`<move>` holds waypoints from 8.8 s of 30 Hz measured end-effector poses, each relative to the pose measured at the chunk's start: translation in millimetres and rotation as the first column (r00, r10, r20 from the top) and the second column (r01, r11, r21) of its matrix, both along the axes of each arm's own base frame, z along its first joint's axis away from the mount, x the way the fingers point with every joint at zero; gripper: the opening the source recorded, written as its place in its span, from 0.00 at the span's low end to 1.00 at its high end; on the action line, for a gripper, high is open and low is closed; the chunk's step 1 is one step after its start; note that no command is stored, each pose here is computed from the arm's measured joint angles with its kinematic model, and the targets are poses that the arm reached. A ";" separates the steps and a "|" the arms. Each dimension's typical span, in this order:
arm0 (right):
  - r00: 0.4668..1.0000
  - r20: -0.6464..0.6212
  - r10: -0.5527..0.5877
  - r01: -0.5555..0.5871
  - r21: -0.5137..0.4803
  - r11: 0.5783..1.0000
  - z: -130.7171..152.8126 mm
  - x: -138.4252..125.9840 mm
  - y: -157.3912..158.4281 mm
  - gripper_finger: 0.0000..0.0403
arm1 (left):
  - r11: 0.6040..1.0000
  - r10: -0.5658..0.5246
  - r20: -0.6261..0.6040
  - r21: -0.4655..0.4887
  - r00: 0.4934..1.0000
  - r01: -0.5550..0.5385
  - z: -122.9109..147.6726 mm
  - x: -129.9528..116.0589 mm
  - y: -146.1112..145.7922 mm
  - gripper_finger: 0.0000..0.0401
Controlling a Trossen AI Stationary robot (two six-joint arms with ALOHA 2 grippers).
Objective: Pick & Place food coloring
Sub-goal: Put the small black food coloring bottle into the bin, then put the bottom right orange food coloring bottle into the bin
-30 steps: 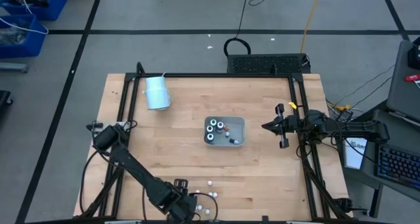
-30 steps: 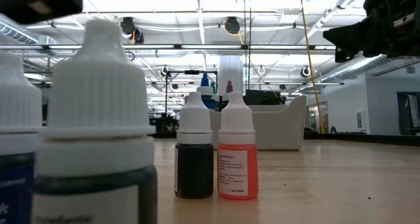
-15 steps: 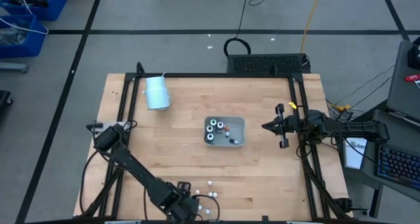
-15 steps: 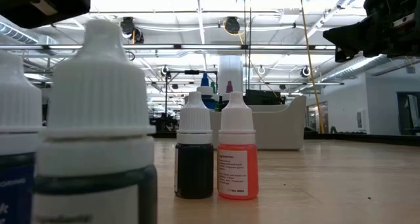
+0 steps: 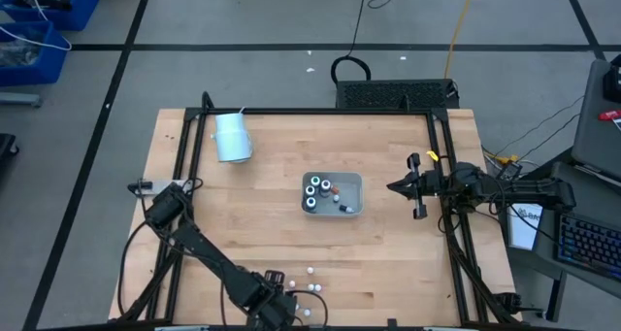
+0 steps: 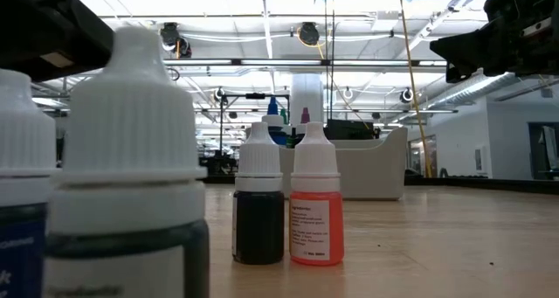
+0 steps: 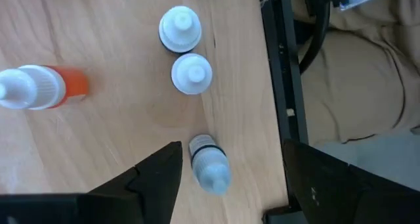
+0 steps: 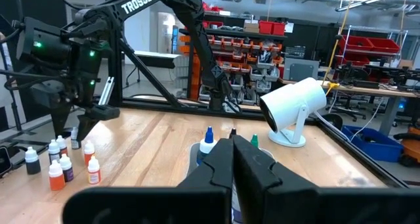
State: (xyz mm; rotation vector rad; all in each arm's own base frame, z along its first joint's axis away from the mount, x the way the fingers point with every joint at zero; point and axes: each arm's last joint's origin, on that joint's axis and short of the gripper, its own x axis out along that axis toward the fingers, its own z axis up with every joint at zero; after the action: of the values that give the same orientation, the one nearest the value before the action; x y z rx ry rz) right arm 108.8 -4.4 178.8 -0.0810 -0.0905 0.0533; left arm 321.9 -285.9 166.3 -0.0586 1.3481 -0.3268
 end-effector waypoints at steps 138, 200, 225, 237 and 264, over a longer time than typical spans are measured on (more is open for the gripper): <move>0.999 0.041 0.005 -0.007 0.057 0.998 4.3 0.0 0.0 0.00 | 0.905 0.161 0.330 0.326 0.930 -0.273 40.0 168.5 291.2 0.15; 1.000 0.027 0.004 -0.006 0.046 0.999 2.9 0.2 0.0 0.00 | 0.914 0.163 0.316 0.307 0.935 -0.264 35.7 168.9 288.6 0.15; 1.000 0.009 0.003 -0.004 0.036 0.999 1.2 1.6 -0.1 0.00 | 0.924 0.122 0.288 0.316 0.950 -0.214 5.8 178.1 288.8 0.36; 1.000 0.008 0.004 -0.004 0.036 0.999 1.1 1.7 -0.1 0.00 | 0.933 0.107 0.353 0.287 0.929 -0.217 62.6 177.4 282.5 0.56; 1.000 -0.001 0.001 -0.001 0.033 0.999 0.3 2.8 -0.2 0.00 | 0.945 0.078 0.789 0.138 0.610 -0.298 180.5 -89.1 235.5 0.03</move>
State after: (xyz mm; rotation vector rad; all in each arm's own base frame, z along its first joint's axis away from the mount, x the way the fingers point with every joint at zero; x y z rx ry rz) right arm 111.6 -4.6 179.1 -0.0481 -0.0902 0.0528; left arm 232.8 -50.4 346.8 0.1490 0.4821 0.0321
